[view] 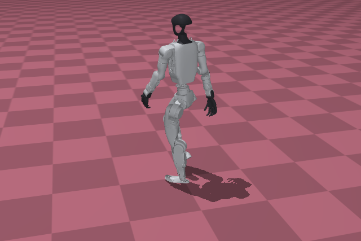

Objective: In place motions

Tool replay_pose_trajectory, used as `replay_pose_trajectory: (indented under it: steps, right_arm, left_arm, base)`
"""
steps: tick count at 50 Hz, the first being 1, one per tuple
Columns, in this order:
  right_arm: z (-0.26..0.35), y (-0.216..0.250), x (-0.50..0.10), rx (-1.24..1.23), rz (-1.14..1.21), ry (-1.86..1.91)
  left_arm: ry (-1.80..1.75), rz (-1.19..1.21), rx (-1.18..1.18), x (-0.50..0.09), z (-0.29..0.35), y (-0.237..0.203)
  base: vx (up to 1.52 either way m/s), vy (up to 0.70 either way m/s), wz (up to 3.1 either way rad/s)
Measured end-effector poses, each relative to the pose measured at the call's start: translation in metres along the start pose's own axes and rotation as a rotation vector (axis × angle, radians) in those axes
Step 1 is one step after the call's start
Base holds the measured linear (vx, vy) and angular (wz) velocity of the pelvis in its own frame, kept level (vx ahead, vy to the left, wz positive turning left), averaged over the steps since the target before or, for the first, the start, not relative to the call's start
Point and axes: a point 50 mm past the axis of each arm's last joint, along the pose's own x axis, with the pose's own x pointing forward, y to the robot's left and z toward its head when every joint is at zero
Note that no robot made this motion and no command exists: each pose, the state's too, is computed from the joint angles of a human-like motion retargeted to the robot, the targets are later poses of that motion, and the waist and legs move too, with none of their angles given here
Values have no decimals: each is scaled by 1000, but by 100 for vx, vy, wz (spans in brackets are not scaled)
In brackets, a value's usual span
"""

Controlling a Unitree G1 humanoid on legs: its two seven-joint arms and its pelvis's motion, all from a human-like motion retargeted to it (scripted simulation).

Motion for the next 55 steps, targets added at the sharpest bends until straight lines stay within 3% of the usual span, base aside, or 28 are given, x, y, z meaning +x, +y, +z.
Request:
replay_pose_trajectory:
  steps: [7,13,18,22,28,33,37,42,51,55]
  right_arm:
    - [-51,-2,-1,165,-18,150]
    - [-48,-1,-1,188,-15,151]
    - [-16,2,2,130,-10,33]
    - [26,10,1,59,-27,-107]
    - [103,42,-13,-96,58,-321]
    - [181,74,-51,-385,126,-604]
    - [206,88,-73,-583,125,-749]
    - [183,75,-55,-538,76,-676]
    - [56,17,-5,-193,39,-112]
    - [15,-5,-4,-38,-29,-3]
  left_arm:
    - [-358,106,175,-10,107,0]
    - [-415,92,127,-12,112,-5]
    - [-236,63,38,-3,42,-8]
    - [64,33,-45,-8,-55,-14]
    - [707,-73,-76,-71,-205,-26]
    - [907,22,-233,-116,-254,-29]
    - [942,33,-384,-122,-259,-41]
    - [818,102,-391,-102,-241,-32]
    - [472,-18,-243,-47,-168,-20]
    - [454,42,-136,-49,-167,-5]
  base:
    - [5,5,55]
    - [9,-3,-31]
    - [19,-2,-88]
    - [29,-4,-39]
    - [27,-3,-65]
    - [-4,0,-10]
    - [1,4,13]
    - [3,-5,30]
    - [6,-2,11]
    - [15,-10,-33]
